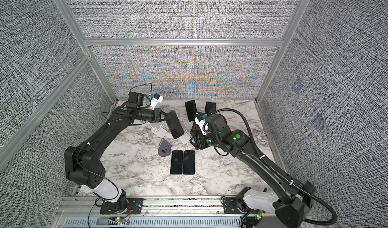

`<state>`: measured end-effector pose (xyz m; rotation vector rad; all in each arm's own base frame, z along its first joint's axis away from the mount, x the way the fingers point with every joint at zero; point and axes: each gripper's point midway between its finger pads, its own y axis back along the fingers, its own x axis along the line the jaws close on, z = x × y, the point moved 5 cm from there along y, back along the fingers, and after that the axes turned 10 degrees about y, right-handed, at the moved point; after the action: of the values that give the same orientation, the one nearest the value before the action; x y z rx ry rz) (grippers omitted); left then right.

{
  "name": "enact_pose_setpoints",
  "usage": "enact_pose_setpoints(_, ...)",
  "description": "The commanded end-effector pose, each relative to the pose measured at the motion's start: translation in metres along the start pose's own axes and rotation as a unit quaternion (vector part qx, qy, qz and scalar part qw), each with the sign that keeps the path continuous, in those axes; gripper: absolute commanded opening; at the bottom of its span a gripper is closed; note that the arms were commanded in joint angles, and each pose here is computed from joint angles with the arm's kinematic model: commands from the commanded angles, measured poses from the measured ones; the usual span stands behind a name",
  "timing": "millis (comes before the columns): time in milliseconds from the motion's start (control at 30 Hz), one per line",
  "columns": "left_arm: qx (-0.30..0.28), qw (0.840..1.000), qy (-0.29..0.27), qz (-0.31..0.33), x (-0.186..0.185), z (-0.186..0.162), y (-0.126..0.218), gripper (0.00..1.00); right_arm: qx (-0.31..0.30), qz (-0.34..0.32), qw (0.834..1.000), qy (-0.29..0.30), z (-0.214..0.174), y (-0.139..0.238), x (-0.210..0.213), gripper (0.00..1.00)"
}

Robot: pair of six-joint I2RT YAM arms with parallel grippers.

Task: Remove the phone from the phone stand
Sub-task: 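Lift the black phone off its stand with the left gripper while the right gripper approaches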

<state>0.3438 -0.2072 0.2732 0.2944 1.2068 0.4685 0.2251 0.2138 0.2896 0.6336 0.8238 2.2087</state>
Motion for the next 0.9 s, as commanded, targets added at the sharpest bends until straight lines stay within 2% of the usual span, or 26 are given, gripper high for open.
enact_pose_setpoints(0,-0.010,0.996,0.070,-0.054,-0.008,-0.007,-0.006,0.00,0.034,-0.052,0.998,0.025,0.002,-0.002,-0.003,0.65)
enact_pose_setpoints(133,0.005,0.989,0.124,-0.079,-0.001,-0.027,-0.021,0.00,0.062,-0.052,0.996,0.034,0.008,-0.015,0.005,0.65)
enact_pose_setpoints(267,0.022,0.984,0.145,-0.101,0.003,-0.042,-0.033,0.00,0.101,-0.050,0.992,0.053,0.013,-0.030,0.016,0.68)
enact_pose_setpoints(533,0.056,0.977,0.146,-0.144,0.001,-0.052,-0.046,0.00,0.169,-0.020,0.984,0.044,0.010,-0.066,0.030,0.75)
enact_pose_setpoints(733,0.075,0.978,0.126,-0.150,-0.009,-0.058,-0.045,0.00,0.177,-0.042,0.982,0.050,0.005,-0.077,0.023,0.76)
enact_pose_setpoints(867,0.087,0.977,0.117,-0.159,-0.013,-0.061,-0.048,0.00,0.195,-0.054,0.977,0.074,0.004,-0.080,0.018,0.79)
